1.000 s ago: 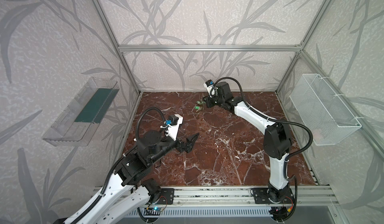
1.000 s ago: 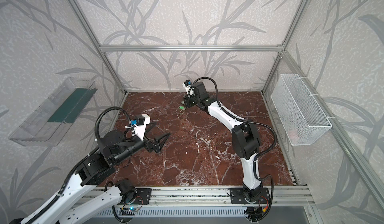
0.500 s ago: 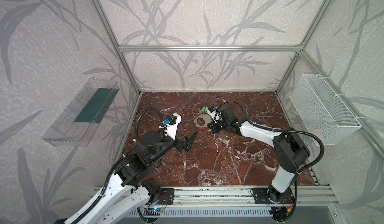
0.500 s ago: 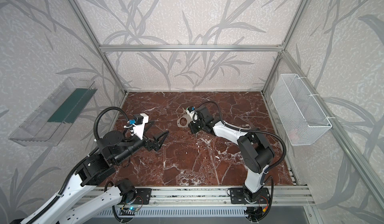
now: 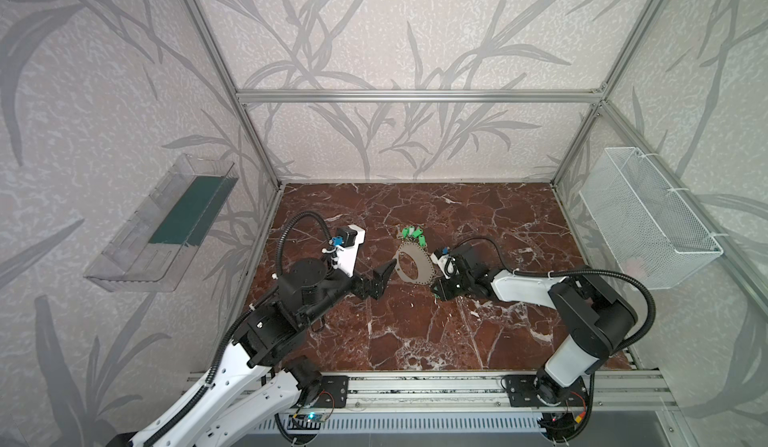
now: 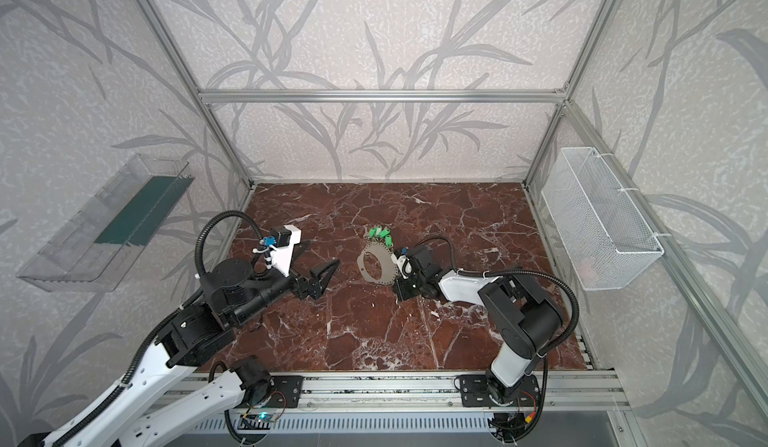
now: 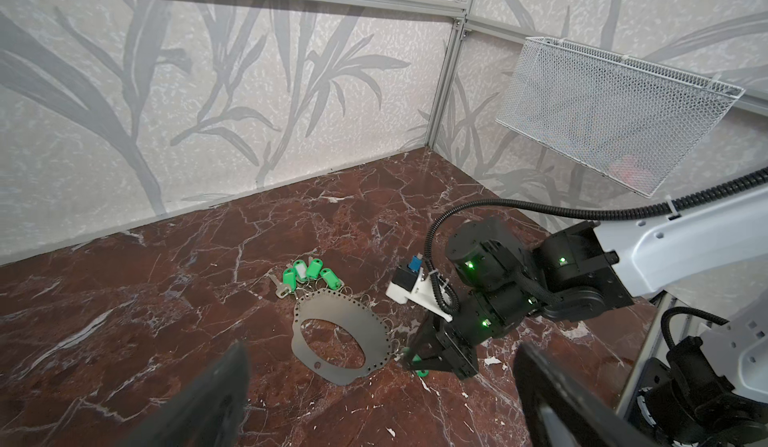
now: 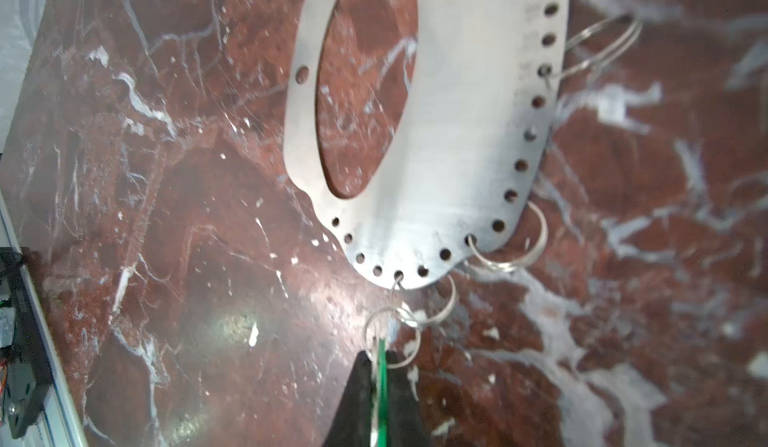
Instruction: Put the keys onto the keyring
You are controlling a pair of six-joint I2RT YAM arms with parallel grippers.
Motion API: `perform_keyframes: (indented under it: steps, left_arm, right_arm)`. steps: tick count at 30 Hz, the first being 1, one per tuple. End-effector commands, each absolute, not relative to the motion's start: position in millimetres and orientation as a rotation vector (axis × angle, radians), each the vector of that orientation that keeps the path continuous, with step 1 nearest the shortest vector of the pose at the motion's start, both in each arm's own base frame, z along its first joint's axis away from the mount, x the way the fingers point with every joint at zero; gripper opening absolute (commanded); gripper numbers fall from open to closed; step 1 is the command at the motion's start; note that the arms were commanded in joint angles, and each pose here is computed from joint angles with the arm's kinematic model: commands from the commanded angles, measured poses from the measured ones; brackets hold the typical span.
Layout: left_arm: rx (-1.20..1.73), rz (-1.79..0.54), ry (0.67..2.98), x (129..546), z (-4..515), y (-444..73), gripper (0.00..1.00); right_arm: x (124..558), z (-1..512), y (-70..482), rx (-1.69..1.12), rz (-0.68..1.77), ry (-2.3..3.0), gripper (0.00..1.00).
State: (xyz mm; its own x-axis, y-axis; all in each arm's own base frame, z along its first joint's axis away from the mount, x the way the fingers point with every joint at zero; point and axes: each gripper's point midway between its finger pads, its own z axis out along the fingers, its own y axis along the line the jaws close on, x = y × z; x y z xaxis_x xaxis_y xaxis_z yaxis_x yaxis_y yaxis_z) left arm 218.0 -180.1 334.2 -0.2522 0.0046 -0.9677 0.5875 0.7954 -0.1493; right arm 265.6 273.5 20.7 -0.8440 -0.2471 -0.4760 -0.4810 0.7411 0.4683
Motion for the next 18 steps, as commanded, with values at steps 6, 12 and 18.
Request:
perform_keyframes:
  steps: [6,12,18]
  left_arm:
    - [0.395,-0.456,1.79,233.7,315.9,-164.8,0.99]
    - [0.212,-0.258,1.795,253.6,300.3,-131.5,0.99]
    - [0.085,0.05,1.799,273.4,264.4,-94.8,0.99]
  right_arm:
    - [247.8,46.6,258.0,-0.367,0.92,2.495,0.47]
    - [242.6,85.8,207.9,-0.26,0.715,2.367,0.71]
    - [255.4,164.6,147.3,-0.128,0.469,2.045,1.0]
